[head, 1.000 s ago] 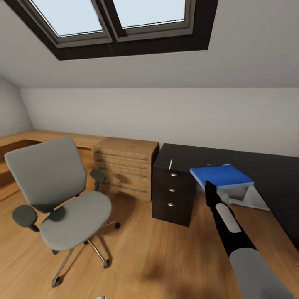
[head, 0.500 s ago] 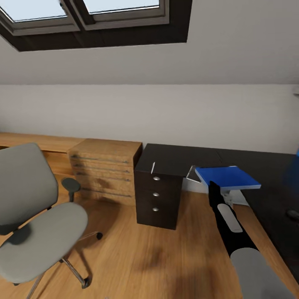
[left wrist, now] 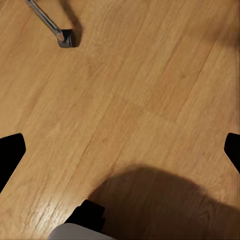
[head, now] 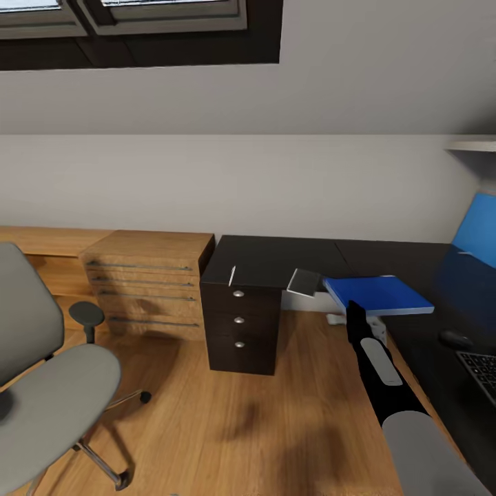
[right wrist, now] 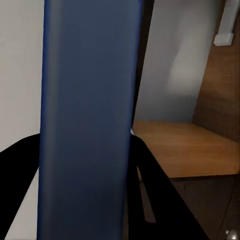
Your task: In the bedroom, organize the workspace by keeping the computer under the desk, ensuring the monitor is on the desk, placing the keyboard on the desk next to the monitor, placing the mouse on the desk next to the keyboard, moving the folder from the swivel chair onto the desk next to the mouse, stacking the notebook on top of the folder with the pen on top of the notebook, and positioning the swivel chair next to the desk.
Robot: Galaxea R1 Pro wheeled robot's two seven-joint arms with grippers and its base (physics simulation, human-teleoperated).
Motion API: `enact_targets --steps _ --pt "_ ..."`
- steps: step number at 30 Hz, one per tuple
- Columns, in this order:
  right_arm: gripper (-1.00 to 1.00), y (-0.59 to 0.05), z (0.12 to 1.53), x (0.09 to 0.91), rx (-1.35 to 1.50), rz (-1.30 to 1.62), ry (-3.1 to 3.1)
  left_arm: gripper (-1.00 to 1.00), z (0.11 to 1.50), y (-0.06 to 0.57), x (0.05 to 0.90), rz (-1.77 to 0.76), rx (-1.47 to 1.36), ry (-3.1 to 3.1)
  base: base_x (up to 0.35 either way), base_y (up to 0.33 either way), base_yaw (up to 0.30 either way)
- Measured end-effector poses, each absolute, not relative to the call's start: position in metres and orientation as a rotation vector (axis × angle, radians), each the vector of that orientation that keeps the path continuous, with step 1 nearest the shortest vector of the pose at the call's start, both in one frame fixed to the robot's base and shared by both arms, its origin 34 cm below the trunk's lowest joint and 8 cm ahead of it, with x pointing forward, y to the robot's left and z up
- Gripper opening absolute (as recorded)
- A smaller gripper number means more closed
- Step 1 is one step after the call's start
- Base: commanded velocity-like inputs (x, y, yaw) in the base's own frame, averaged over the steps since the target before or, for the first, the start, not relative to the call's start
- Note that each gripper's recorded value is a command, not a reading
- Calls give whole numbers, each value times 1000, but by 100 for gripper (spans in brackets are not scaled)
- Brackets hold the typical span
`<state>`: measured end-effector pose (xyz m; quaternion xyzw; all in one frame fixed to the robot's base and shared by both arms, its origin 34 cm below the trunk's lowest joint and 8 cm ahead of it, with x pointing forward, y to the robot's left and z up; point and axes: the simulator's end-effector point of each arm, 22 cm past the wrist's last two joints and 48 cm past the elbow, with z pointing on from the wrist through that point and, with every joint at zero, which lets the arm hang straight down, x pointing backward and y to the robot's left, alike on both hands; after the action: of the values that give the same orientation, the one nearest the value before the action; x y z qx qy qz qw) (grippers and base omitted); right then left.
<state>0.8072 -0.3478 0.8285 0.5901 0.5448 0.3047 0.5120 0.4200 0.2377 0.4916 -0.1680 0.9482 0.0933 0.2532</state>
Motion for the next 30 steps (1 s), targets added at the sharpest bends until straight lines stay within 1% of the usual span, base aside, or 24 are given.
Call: enact_targets --steps 8,18,26,30 --pt "-100 -348 822 808 1424 728 1317 100 489 238 417 256 -455 2587 10 0 -208" --pt "-100 -344 815 809 1423 724 1328 100 480 227 403 256 -437 2625 295 0 -163" --pt "-100 -344 815 810 1418 732 1323 100 478 225 401 256 -438 2633 291 0 -28" --pt "-100 -341 833 816 1357 781 1276 100 474 230 394 277 -434 2646 321 0 -2"
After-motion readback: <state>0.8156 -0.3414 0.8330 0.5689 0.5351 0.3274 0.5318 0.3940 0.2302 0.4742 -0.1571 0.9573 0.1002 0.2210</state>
